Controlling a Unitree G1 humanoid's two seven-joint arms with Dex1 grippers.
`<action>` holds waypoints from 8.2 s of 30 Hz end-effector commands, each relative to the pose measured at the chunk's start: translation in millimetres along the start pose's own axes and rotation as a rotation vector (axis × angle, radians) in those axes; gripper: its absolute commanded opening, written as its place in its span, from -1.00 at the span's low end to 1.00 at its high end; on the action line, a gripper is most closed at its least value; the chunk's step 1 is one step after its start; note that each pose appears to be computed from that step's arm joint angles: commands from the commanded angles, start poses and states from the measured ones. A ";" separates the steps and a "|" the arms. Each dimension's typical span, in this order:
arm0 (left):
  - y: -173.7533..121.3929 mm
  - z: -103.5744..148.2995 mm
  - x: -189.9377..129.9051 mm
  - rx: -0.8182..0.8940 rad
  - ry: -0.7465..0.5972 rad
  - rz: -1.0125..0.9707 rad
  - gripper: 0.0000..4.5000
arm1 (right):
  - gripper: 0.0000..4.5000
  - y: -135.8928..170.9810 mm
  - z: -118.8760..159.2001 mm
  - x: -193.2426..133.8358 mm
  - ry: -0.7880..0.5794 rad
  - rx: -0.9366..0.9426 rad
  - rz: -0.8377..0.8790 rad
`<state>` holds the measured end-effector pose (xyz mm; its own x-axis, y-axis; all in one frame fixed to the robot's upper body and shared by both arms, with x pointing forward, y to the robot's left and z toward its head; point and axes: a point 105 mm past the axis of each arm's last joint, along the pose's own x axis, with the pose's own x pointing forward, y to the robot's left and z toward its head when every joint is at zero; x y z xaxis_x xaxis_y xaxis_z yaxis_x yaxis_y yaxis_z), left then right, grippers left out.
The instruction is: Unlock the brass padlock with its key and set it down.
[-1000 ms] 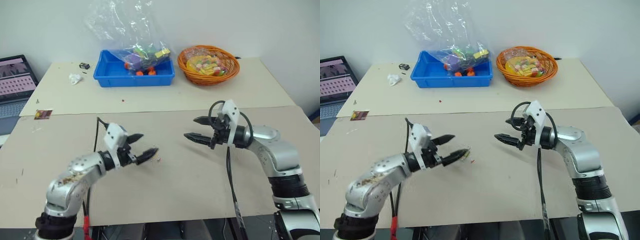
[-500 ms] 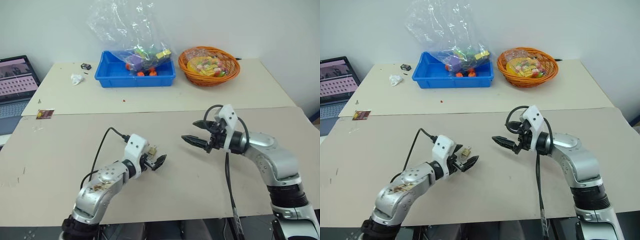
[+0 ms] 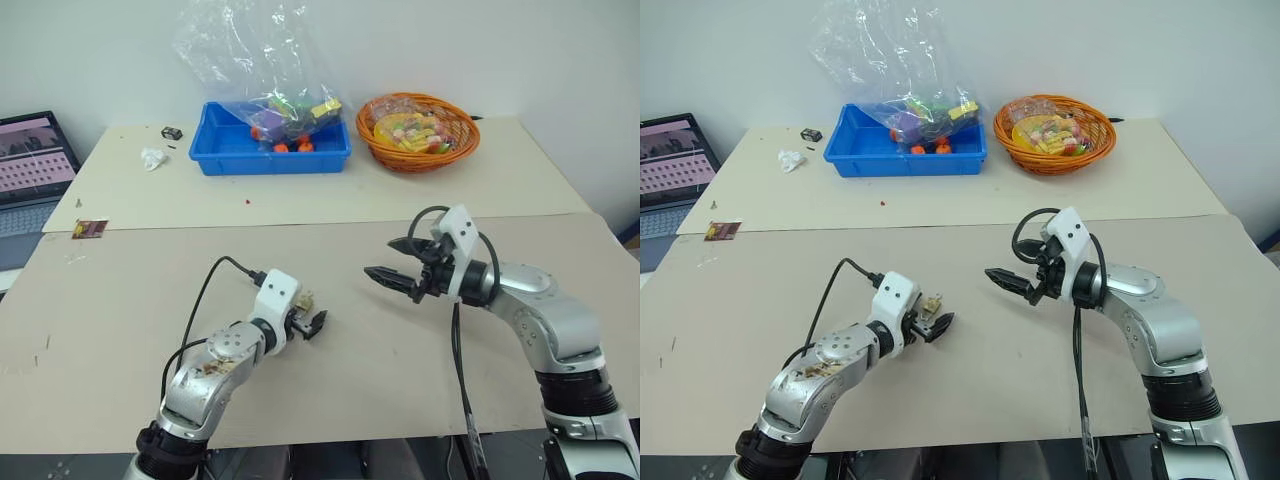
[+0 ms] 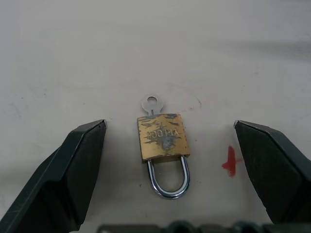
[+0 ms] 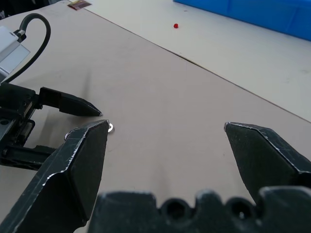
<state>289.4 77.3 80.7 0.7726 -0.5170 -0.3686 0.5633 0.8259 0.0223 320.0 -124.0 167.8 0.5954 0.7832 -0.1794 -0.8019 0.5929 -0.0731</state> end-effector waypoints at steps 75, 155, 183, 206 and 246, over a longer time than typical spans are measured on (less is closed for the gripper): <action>15.8 6.7 -54.0 0.424 0.055 -0.621 0.96 | 1.00 3.8 0.1 10.1 -0.108 -0.008 -0.061; -16.6 73.8 -64.3 1.448 -0.813 -0.136 -0.64 | -0.99 70.7 20.8 8.5 -0.143 0.232 0.390; -18.7 76.1 -56.6 1.505 -0.904 -0.104 -0.64 | -0.99 77.6 25.2 9.7 -0.045 0.214 0.415; -28.1 66.4 -52.1 1.465 -0.858 -0.201 -0.64 | -0.06 87.1 21.1 5.2 -0.009 0.190 0.477; 2.4 59.1 -43.1 0.254 -0.467 -0.518 -0.11 | -0.94 77.1 26.6 5.4 -0.036 0.145 0.441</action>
<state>285.8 96.2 137.3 0.4691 -0.8831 0.0010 0.8391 0.4461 0.3114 262.1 -67.9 170.0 0.1902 0.9651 -0.1801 -0.9512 0.2266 0.2097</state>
